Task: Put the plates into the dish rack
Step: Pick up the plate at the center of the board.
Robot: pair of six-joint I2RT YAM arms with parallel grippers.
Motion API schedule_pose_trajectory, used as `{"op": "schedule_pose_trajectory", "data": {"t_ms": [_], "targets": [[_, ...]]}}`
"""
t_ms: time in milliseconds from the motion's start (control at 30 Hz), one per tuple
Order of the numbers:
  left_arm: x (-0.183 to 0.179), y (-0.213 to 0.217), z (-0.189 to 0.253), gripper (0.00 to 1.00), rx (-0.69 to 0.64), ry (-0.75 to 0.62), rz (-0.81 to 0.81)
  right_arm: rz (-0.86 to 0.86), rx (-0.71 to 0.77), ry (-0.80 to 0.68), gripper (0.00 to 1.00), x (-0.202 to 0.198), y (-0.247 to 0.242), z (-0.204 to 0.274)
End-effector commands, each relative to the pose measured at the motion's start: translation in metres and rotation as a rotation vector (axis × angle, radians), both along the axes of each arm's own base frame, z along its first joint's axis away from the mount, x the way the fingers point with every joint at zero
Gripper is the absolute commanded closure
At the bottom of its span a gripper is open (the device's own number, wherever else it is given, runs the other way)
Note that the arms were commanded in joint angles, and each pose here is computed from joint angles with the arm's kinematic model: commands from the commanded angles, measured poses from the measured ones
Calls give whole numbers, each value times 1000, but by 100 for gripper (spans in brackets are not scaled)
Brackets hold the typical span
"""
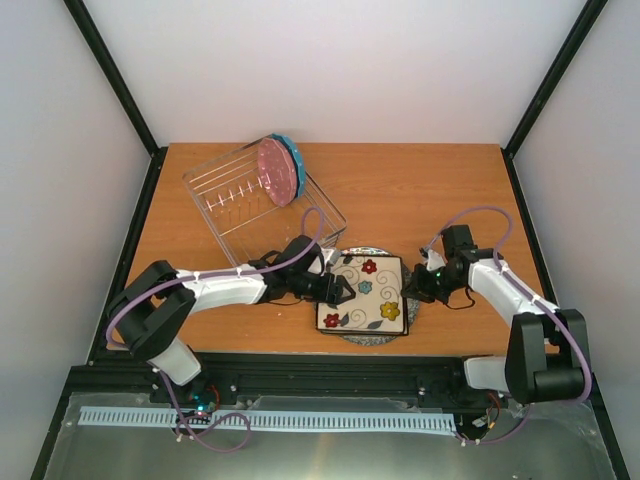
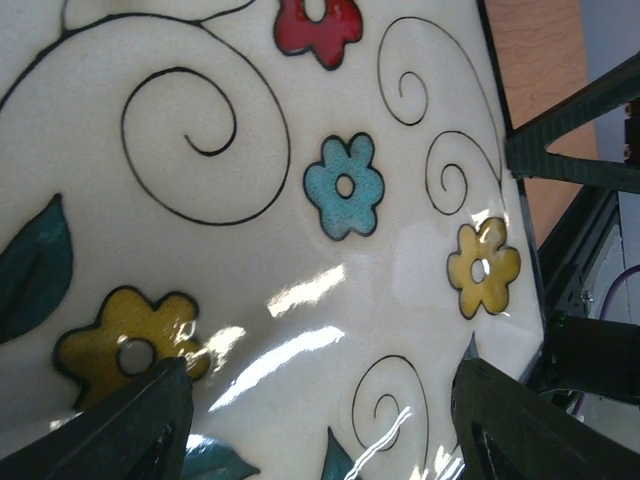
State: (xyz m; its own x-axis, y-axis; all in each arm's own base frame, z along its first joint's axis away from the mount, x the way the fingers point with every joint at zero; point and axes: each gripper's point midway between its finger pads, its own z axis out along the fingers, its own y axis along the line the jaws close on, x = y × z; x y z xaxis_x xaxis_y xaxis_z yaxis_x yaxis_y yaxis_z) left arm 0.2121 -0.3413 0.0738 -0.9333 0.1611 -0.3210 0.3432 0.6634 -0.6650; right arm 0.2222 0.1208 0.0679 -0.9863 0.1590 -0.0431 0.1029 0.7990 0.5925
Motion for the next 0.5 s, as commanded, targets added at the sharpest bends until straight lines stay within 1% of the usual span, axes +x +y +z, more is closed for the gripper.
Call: {"op": "schedule_pose_trajectory", "data": {"t_ms": [0, 267, 467], "targets": [[-20, 17, -46, 28, 112, 90, -12, 47, 93, -24, 96, 4, 16, 7], [-20, 15, -55, 29, 115, 106, -20, 45, 99, -16, 91, 7, 18, -2], [-23, 14, -67, 31, 119, 128, -30, 32, 116, -1, 90, 8, 20, -11]]}}
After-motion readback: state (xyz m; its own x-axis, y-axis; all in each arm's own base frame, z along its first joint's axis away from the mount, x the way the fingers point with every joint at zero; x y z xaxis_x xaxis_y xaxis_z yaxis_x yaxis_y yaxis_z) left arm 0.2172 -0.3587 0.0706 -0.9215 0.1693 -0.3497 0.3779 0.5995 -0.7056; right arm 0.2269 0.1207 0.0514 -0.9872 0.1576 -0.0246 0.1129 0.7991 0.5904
